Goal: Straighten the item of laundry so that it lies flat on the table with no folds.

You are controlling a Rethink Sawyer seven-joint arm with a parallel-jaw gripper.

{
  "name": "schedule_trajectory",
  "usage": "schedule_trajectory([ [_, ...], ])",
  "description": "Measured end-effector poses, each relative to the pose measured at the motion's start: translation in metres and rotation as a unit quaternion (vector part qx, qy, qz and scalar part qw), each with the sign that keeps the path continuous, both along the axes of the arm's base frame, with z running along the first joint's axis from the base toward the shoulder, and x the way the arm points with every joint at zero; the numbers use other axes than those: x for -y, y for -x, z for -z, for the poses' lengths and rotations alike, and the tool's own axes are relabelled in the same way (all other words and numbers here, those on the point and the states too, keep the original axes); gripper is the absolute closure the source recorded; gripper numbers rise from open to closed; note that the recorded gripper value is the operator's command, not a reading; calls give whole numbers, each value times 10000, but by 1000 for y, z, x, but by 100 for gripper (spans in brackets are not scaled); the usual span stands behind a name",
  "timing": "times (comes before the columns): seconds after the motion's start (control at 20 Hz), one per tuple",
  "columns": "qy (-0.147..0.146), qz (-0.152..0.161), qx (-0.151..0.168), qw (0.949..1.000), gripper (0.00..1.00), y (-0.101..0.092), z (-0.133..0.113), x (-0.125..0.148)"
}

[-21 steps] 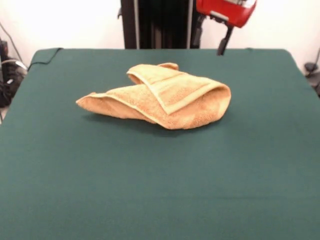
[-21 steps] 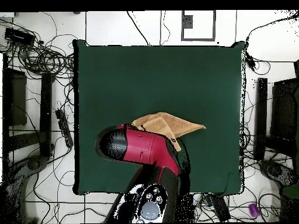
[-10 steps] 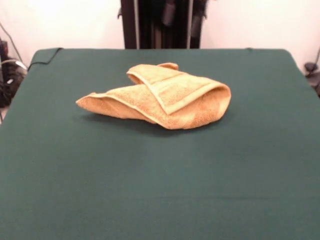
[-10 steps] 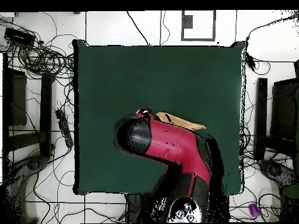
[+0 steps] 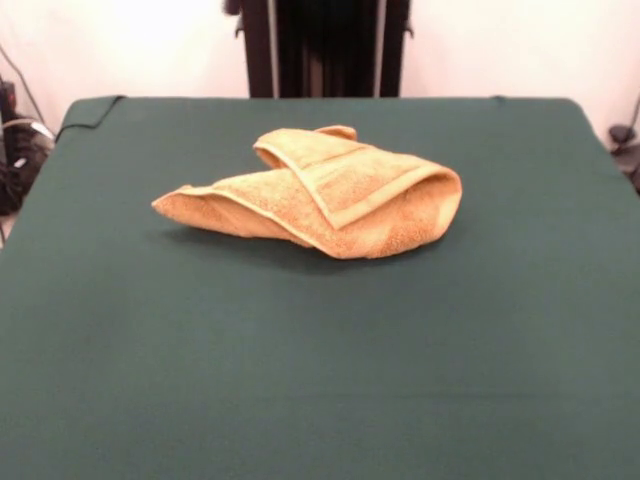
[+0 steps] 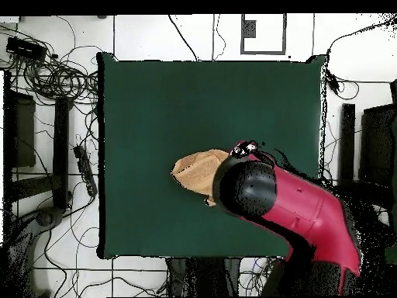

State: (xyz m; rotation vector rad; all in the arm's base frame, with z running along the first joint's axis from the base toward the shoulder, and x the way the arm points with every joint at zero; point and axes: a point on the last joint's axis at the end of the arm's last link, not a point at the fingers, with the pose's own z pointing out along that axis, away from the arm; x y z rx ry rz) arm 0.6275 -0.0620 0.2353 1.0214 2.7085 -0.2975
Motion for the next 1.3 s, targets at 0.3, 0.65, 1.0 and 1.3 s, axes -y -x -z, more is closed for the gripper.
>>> schedule_trajectory([
  [0.3, 115, -29, 418, 9991, 0, -12, 25, 33],
  [0.65, 3, -161, 626, 9979, 0, -18, 50, 22],
  [1.0, -285, -298, 396, 9984, 0, 6, 65, -14],
  [1.3, -608, -393, 254, 9970, 0, 37, 79, -46],
])
